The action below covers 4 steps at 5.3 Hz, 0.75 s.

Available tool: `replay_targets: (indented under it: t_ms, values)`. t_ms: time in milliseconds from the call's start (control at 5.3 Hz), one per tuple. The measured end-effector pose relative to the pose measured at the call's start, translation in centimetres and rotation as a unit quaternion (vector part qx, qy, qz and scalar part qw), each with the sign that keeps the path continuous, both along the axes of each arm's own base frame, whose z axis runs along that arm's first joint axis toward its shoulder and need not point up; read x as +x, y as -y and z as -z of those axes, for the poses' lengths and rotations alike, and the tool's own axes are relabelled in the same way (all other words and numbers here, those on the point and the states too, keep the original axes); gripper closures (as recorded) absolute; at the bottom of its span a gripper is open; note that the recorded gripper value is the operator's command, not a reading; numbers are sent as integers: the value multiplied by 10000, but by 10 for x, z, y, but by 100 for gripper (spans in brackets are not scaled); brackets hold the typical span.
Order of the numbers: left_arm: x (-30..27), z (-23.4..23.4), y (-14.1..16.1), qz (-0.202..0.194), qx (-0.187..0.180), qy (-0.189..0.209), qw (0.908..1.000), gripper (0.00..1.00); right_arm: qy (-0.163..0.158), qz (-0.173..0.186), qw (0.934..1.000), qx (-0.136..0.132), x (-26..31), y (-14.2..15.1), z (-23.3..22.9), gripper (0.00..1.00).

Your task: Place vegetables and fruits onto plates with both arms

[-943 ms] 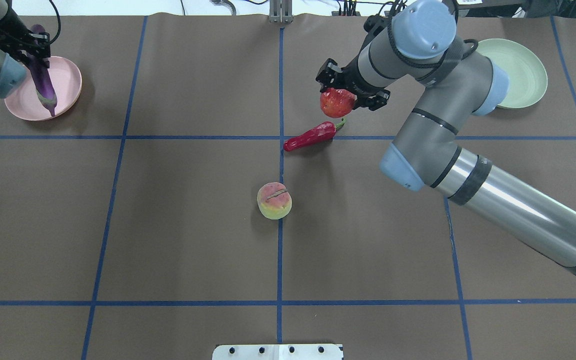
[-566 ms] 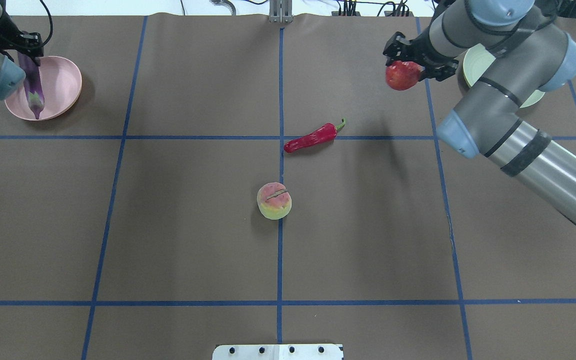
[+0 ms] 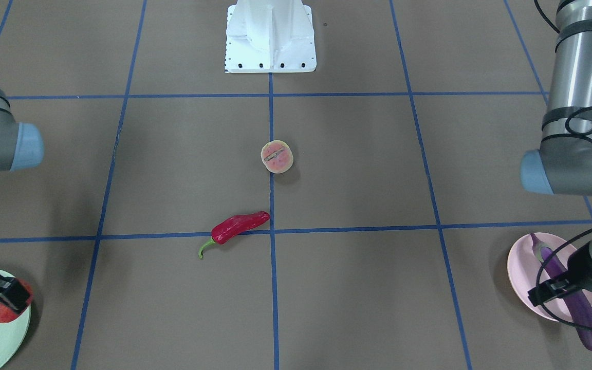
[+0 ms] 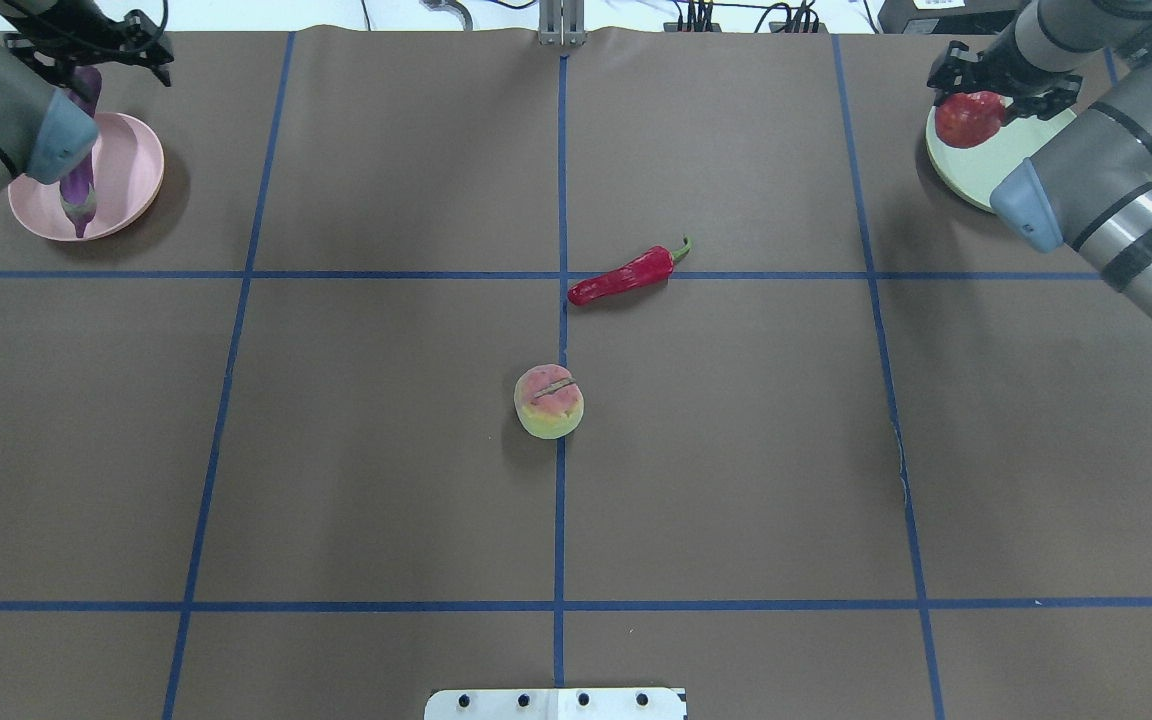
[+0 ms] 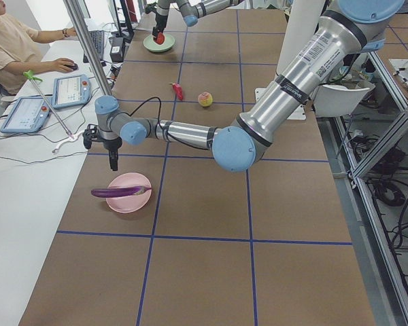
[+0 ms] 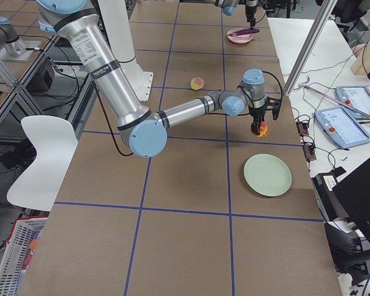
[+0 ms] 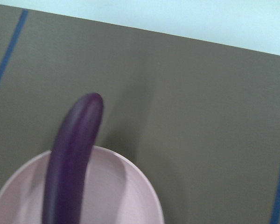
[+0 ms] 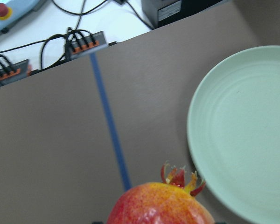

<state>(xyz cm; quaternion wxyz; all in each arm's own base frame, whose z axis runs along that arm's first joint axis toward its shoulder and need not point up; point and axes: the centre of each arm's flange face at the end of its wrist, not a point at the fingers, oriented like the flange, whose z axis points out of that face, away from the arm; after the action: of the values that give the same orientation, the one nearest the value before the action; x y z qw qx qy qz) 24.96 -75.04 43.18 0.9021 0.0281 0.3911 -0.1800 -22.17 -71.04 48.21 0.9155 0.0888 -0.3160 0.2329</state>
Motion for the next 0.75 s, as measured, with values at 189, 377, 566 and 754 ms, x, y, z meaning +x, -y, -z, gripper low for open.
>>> replay_targets:
  t_ms: [189,377,566,754]
  values:
    - [47,50,-26,208,-250,-449,9985,0,-349,-86,9993,-118,15,9,-44,100]
    - [91,95,-52,310,-455,-785,9954,0,-569,-172,9981,-156,22,13,-77,82]
    - [137,139,-73,330,-619,-1036,9921,0,-691,-191,9973,-180,26,14,-96,56]
    - [175,173,-92,303,-681,-1173,9903,0,-741,-171,9969,-178,28,14,-102,1]
